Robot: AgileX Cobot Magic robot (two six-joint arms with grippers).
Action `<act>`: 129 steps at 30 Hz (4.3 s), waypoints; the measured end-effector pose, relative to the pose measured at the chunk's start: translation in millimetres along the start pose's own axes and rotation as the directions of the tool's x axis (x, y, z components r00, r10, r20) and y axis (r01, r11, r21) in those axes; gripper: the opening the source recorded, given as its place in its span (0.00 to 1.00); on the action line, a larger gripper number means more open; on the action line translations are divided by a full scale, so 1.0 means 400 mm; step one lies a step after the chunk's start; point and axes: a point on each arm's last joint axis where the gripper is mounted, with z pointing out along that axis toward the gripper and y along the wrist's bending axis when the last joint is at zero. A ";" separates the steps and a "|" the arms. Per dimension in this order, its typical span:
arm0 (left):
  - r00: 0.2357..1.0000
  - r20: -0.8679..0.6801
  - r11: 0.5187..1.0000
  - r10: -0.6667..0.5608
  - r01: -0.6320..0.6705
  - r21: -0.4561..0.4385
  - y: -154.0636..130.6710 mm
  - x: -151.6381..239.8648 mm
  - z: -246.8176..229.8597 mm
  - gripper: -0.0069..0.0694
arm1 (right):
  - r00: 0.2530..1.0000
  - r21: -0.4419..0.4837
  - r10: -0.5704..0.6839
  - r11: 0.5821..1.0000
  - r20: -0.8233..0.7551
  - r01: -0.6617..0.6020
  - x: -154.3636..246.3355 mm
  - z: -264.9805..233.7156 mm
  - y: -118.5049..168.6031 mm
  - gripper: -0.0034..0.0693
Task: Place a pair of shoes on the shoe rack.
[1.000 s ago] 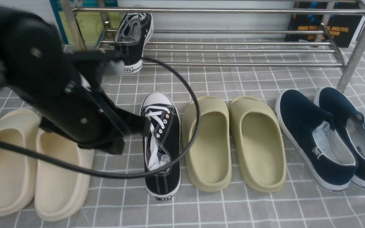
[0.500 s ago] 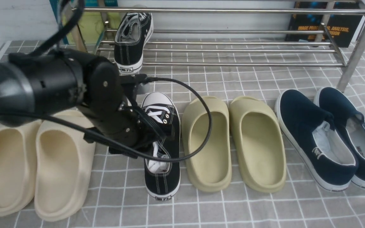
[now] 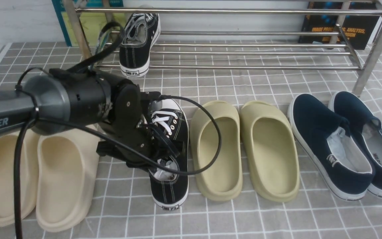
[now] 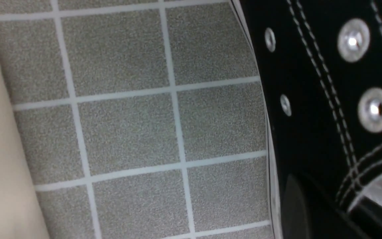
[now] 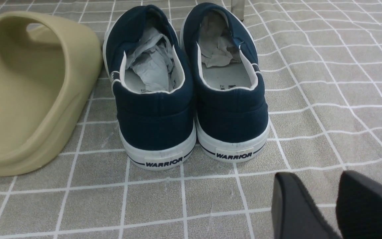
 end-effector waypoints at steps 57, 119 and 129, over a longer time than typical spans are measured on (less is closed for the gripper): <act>0.812 0.462 0.922 -0.357 0.227 0.314 0.079 -0.545 -0.046 0.13 | 1.000 0.000 0.000 1.000 0.000 0.000 0.000 0.000 0.000 0.38; 0.983 0.147 0.950 -0.110 0.060 0.308 0.045 -0.468 -0.076 0.07 | 1.000 0.002 -0.004 1.000 0.000 0.004 0.000 0.000 0.000 0.38; 0.892 0.448 0.985 0.065 -0.130 0.116 0.054 -0.332 -0.617 0.07 | 1.000 0.002 -0.007 1.000 0.000 0.007 0.000 0.000 0.000 0.38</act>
